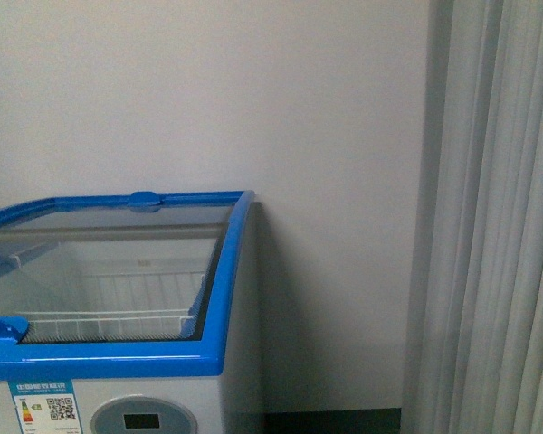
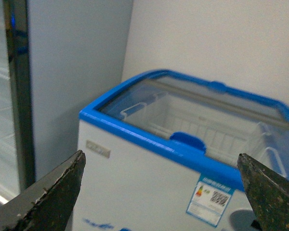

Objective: Put drink in fridge

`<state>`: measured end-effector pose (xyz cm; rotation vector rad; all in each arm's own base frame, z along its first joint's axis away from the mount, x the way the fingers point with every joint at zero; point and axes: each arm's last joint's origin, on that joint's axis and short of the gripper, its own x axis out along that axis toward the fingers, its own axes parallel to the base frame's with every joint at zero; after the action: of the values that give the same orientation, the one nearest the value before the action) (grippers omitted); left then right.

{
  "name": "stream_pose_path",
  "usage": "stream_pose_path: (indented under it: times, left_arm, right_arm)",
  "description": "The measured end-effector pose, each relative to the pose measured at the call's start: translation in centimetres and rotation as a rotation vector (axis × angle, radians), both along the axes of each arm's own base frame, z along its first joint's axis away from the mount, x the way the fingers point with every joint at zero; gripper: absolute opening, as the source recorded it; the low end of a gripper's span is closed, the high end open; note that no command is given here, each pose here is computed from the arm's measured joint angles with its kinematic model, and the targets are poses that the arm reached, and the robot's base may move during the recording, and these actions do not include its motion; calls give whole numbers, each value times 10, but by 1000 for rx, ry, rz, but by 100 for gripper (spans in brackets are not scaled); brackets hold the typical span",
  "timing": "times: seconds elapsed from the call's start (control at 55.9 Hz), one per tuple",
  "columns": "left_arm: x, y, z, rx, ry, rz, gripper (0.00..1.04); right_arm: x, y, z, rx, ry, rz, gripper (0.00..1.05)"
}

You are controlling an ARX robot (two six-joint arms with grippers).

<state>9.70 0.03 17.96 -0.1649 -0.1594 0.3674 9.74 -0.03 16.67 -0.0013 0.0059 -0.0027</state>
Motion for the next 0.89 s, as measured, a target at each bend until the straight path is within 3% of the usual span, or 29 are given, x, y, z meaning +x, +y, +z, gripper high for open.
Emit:
stream_pose_path:
  times: [0.268, 0.572, 0.894]
  left_arm:
    - [20, 21, -18, -74, 207, -4, 97]
    - [60, 27, 1, 44, 221, -80, 97]
    - [121, 23, 5, 141, 335, -150, 97]
  right_arm:
    - [0, 0, 0, 0, 0, 0, 42]
    - [0, 0, 0, 0, 0, 0, 42]
    - [0, 0, 0, 1, 0, 0, 42]
